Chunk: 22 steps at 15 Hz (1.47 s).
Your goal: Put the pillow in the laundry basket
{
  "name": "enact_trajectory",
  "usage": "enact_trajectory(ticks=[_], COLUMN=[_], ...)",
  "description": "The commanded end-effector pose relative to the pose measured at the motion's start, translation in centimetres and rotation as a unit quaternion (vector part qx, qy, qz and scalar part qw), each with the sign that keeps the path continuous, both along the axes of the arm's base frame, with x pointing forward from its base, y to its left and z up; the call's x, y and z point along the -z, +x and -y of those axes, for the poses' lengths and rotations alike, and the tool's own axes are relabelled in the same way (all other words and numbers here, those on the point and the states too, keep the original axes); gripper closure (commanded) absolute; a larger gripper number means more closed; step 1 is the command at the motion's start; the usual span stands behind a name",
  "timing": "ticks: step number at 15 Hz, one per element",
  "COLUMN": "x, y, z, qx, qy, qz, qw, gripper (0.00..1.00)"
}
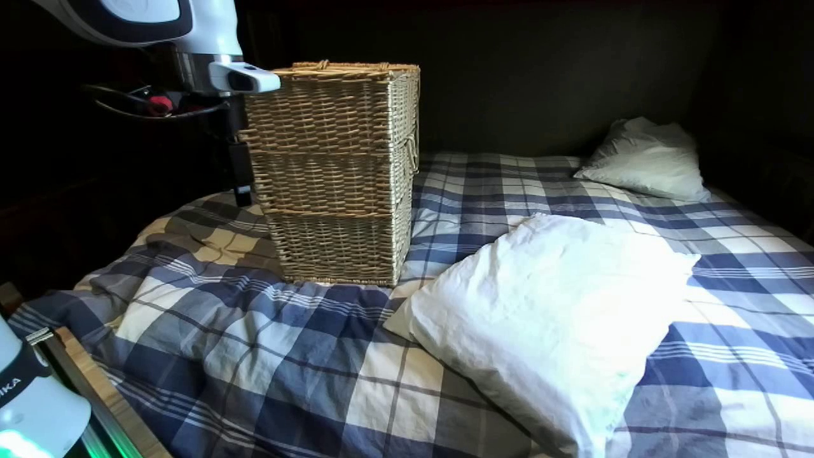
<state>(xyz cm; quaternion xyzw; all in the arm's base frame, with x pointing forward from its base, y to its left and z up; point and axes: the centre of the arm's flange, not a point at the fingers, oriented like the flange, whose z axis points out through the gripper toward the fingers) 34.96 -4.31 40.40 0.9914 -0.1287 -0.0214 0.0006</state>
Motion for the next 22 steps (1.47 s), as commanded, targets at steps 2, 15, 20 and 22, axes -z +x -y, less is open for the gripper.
enact_trajectory(ticks=[2,15,20,22], x=[0.0,1.2,3.0,2.9], y=[0.0,2.6,4.9,5.9], z=[0.0,25.3,33.5,35.4], qx=[0.0,-0.076,-0.154,-0.159], qy=[0.0,-0.062,0.035,0.075], qz=[0.0,0.047,0.095,0.13], qw=[1.0,0.9941,0.9828,0.9757], gripper=[0.0,0.0,0.0,0.0])
